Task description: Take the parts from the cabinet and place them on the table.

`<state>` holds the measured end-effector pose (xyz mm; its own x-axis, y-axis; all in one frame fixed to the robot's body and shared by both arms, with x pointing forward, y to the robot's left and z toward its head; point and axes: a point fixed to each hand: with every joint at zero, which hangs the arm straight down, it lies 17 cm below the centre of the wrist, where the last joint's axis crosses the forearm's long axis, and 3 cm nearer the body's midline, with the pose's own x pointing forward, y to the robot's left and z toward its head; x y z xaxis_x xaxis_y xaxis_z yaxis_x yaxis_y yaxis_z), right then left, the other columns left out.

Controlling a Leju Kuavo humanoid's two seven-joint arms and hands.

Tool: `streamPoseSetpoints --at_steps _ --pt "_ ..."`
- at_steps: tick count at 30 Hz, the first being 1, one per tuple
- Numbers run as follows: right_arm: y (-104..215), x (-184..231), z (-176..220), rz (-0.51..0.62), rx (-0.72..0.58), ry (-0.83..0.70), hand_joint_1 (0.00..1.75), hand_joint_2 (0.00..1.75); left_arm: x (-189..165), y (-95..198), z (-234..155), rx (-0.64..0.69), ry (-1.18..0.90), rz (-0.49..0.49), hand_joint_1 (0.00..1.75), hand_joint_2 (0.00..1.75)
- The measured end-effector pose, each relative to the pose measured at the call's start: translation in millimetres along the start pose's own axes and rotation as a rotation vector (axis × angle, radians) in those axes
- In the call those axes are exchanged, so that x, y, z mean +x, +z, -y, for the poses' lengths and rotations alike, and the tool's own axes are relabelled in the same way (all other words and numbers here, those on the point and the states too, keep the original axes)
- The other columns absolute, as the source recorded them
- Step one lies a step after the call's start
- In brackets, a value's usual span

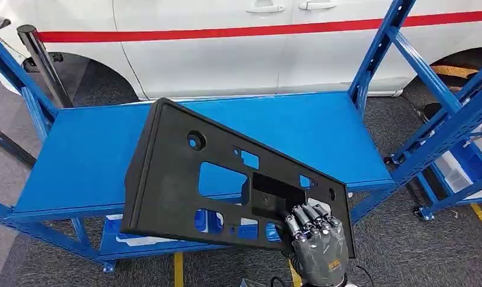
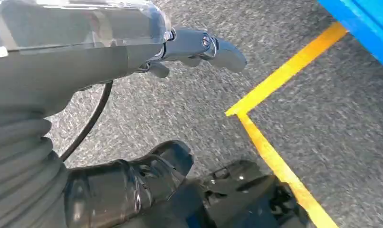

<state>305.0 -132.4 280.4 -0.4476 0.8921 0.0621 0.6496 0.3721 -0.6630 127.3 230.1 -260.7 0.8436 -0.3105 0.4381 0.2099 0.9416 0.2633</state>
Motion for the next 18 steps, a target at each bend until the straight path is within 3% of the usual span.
streamPoseSetpoints --at_steps 18 --pt "0.6 1.7 0.6 0.001 0.001 -0.019 1.75 1.75 0.9 1.0 4.0 -0.008 0.004 0.000 0.00 1.75"
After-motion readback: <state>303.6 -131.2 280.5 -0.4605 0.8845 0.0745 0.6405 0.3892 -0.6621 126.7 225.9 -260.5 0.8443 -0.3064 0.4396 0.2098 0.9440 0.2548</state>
